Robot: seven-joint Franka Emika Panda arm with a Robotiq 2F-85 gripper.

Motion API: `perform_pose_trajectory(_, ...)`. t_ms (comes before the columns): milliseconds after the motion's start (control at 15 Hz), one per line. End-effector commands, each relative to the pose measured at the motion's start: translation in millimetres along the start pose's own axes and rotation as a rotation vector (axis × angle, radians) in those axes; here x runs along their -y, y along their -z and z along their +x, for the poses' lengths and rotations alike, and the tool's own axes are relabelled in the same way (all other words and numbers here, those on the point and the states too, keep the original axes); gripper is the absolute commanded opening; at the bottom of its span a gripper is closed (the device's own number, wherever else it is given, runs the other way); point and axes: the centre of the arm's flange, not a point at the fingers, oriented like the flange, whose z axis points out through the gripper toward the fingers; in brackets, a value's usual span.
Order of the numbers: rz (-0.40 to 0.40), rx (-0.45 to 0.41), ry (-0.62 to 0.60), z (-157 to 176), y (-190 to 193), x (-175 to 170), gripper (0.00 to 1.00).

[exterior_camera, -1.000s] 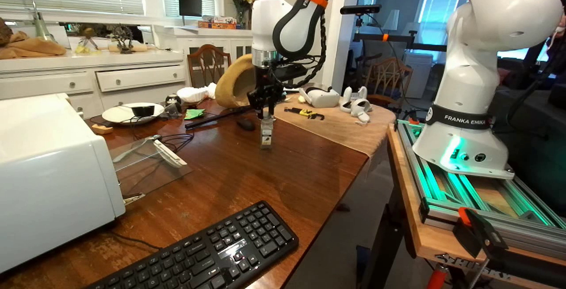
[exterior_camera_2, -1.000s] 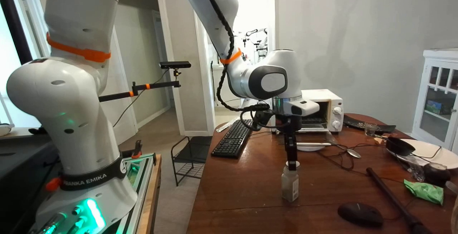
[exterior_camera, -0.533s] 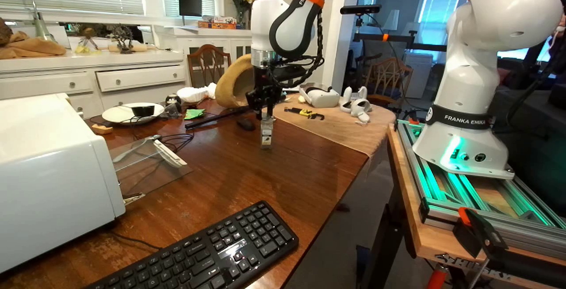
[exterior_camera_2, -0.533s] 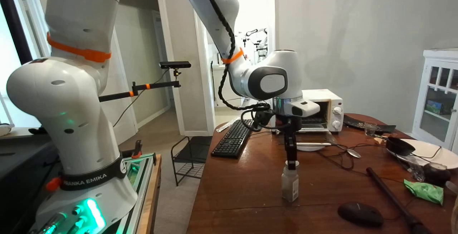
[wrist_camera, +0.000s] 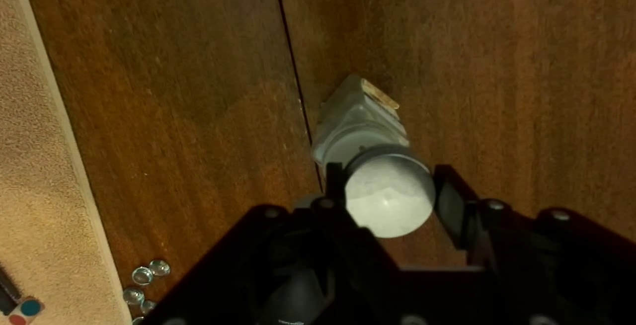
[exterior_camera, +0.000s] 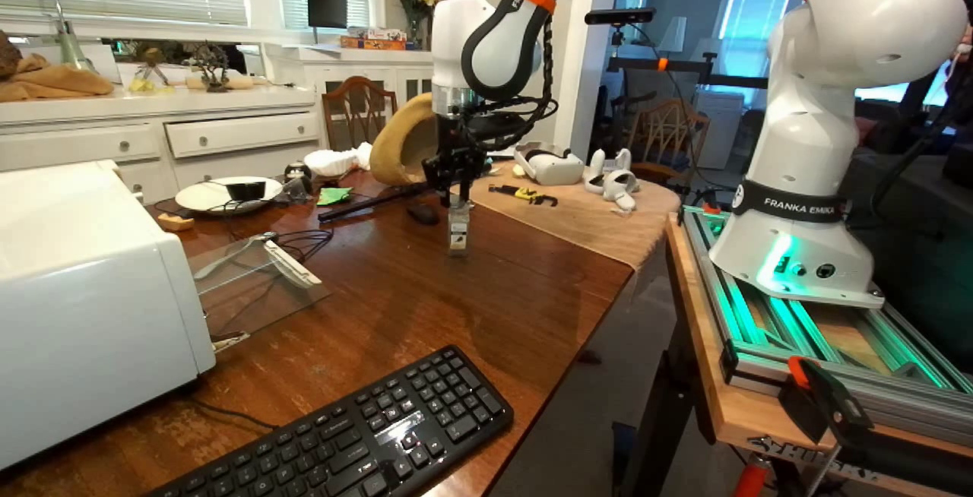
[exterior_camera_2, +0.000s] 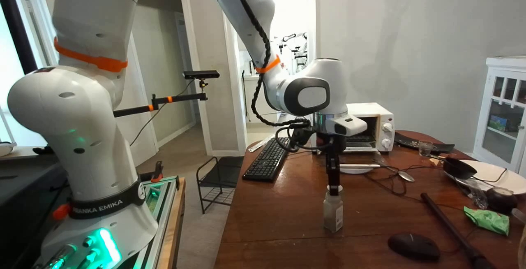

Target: Put the lid on top of the glass jar.

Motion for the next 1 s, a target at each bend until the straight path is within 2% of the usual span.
perform_pose_trajectory(0, 0.008, -0.002, -0.010, -3.7, -3.4, -2.1, 0.25)
perform_pose_trajectory(933, -0.005, 0.033, -0.031, -7.8, -18.9, -10.0, 0.25)
